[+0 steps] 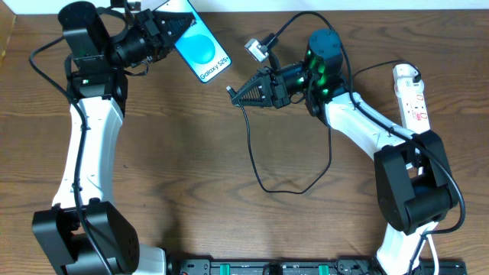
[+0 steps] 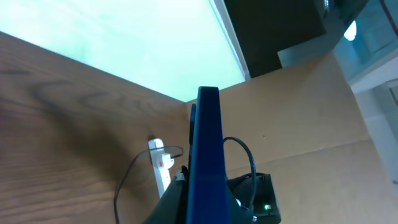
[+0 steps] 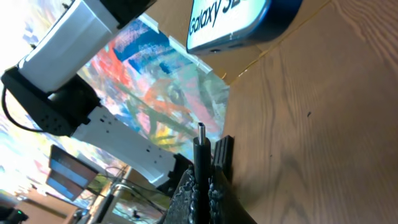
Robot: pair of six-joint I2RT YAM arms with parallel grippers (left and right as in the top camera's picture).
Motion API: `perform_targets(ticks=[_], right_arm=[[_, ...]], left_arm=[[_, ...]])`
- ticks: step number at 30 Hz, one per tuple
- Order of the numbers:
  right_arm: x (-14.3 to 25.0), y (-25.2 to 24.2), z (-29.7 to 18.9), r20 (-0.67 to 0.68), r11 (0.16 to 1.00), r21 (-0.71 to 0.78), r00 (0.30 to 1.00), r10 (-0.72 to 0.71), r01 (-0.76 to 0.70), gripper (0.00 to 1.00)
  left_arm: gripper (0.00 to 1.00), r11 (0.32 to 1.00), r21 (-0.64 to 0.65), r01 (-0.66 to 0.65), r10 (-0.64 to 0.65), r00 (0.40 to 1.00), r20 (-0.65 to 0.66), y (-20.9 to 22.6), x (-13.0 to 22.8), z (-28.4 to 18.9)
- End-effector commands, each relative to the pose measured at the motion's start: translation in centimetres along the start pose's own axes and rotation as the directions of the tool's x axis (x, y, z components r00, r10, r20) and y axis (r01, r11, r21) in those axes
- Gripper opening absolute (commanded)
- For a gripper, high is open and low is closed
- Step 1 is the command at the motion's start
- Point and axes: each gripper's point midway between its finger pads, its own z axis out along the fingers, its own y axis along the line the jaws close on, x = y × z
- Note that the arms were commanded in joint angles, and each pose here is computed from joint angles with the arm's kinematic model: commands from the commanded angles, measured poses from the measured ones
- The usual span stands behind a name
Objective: Plug charger to phone and switch on socket
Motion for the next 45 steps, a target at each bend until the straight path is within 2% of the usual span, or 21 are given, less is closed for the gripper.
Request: perform_targets(ticks=[1,9,16,25,33,45], right_arm=[[-0.3,0.0,-0.1,0.005,0.997,0.003,0.997,0.072,-0.072,0.01],[-1.5,-0.4,-0.2,0.069,0.987,0.032,0.986,0.155,-0.157,0.01],[-2.2,0.8,-0.2,0.074,0.995,0.022,0.992,0.100,-0.102,0.01],[-2.2,0.9,-0.2,0.074,0.995,0.021,0.993,0.097,-0.099,0.01],[-2.2,0.8,-0.6,0.075,0.995,0.025,0.993,0.095,-0.097,0.01],[-2.3,0.8,-0.9,0.076,0.996,0.027,0.993,0.087,-0.090,0.01]], left_arm=[[0.07,0.999,0.038,-0.008,0.009,1.000,-0.028,-2.0,0.6,0.2],[0.07,0.998,0.057,-0.020,0.024,0.998,-0.057,-2.7,1.6,1.3],[0.07,0.998,0.055,-0.021,0.024,0.998,-0.053,-2.6,1.5,1.3],[0.07,0.998,0.051,-0.034,0.036,0.998,-0.041,-2.6,1.3,1.3],[0.07,0.992,0.075,-0.101,0.102,0.995,-0.014,-3.4,0.6,1.0],[0.07,0.992,0.077,-0.104,0.105,0.994,-0.015,-3.4,0.6,1.0]])
